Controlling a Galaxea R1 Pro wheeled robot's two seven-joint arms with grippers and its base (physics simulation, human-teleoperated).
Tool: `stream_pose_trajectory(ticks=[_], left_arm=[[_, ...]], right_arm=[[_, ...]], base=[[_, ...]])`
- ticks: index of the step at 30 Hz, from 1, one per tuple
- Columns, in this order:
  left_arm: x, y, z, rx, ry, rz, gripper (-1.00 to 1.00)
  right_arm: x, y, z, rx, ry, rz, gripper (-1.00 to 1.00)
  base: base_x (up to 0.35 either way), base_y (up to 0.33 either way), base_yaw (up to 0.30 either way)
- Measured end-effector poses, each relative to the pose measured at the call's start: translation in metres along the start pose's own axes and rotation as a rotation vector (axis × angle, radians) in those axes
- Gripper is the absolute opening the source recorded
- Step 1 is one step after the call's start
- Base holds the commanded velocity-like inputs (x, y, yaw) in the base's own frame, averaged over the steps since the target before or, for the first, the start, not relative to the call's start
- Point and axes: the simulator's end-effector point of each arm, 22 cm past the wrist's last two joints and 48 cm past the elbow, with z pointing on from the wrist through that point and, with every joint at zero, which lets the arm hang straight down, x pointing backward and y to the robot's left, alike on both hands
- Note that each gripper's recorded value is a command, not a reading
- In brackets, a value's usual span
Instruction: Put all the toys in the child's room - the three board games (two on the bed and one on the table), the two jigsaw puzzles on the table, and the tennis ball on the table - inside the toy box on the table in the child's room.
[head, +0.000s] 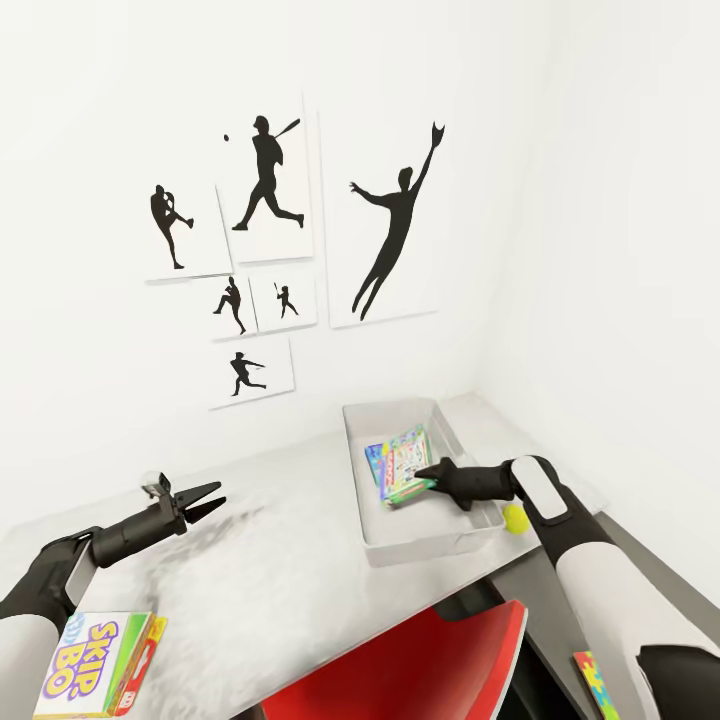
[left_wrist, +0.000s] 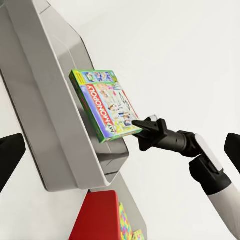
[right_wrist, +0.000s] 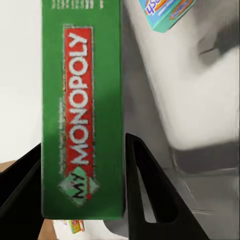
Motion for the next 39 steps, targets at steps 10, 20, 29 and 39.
stream_pose_trajectory(ticks=[10, 20, 29, 39], left_arm=[[0.000, 0.000, -0.001, 0.002, 0.000, 0.000, 1.00], [0.000, -0.002, -0.001, 0.007, -0.001, -0.001, 1.00], [0.000, -0.008, 0.000, 0.034, 0.003, -0.021, 1.00], [0.007, -0.011, 0.003, 0.046, 0.038, -0.083, 1.00]], right_arm=[[-0.018, -0.026, -0.016, 0.100, -0.030, -0.028, -1.00], [-0.024, -0.040, -0.020, 0.181, -0.035, -0.053, -1.00], [-0.015, -0.043, -0.013, 0.227, -0.010, -0.090, -1.00], [-0.015, -0.043, -0.012, 0.228, -0.009, -0.092, -1.00]], base=[[0.000, 0.000, 0.000], [0.000, 0.000, 0.000], [0.000, 0.000, 0.000], [0.000, 0.000, 0.000]])
